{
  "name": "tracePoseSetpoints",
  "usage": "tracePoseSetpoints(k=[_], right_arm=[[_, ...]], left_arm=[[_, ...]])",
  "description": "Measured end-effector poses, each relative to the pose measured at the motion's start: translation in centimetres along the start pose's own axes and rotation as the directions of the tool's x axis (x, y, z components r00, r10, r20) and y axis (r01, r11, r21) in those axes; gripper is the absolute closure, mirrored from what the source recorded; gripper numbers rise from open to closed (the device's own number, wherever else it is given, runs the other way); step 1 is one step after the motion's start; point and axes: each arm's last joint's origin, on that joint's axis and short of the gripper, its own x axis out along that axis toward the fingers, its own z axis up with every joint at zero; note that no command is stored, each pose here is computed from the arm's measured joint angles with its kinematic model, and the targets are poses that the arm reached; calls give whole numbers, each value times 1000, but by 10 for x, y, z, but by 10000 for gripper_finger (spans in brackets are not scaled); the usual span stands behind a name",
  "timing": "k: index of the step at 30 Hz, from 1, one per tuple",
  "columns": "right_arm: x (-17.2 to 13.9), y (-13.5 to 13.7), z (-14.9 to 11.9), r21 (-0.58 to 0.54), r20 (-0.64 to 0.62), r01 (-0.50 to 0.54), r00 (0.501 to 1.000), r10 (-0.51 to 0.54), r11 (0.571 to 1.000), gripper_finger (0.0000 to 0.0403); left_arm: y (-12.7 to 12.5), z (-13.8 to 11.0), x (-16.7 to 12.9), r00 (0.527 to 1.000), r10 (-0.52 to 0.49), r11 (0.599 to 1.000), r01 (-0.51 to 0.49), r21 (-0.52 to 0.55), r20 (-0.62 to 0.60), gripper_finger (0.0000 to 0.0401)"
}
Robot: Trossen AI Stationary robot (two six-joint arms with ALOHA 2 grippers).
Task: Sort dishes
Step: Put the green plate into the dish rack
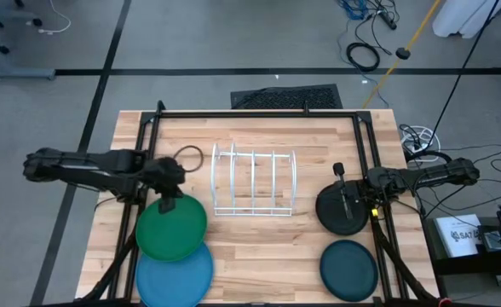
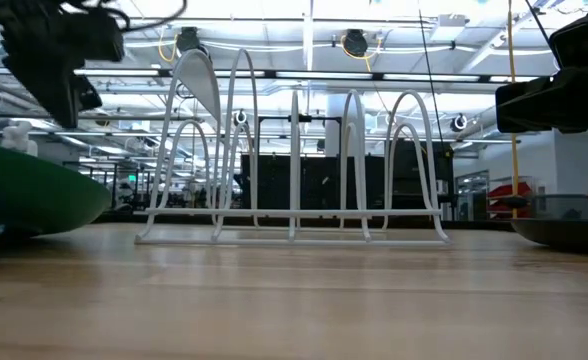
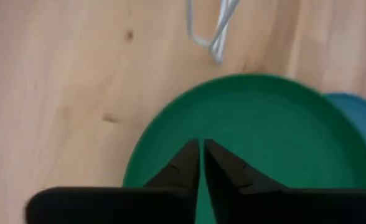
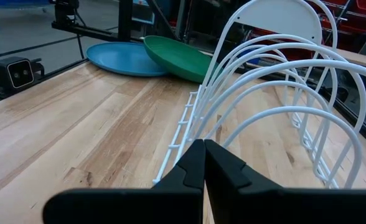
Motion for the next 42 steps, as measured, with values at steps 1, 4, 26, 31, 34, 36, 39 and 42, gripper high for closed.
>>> tracePoseSetpoints(k=[1,4,26,31,34,36,39,42], right_arm=[[0,0,0,0,0,0,1000,0,1000,403],[0,0,0,0,0,0,1000,0,1000,403],[0,0,0,-17,5,1,1000,-1,1000,403],[0,0,1,-10,9,2,1000,-2,1000,403],[0,0,1,-9,9,2,1000,-2,1000,403],[0,0,1,-9,9,2,1000,-2,1000,403],[0,0,1,-9,8,2,1000,-2,1000,403],[0,0,1,-8,8,2,1000,-2,1000,403]], left_arm=[[0,2,5,1000,7,1000,-7,-4,-25,340],[1,6,18,994,32,999,-33,-9,-102,293],[13,10,61,893,267,949,-308,-59,-361,200],[12,7,51,907,249,934,-318,-163,-340,200],[10,4,41,929,211,934,-284,-218,-305,202],[9,2,33,943,184,933,-257,-253,-278,206],[5,3,15,970,161,933,-210,-291,-184,210],[2,6,-8,985,164,931,-171,-322,-50,212]])
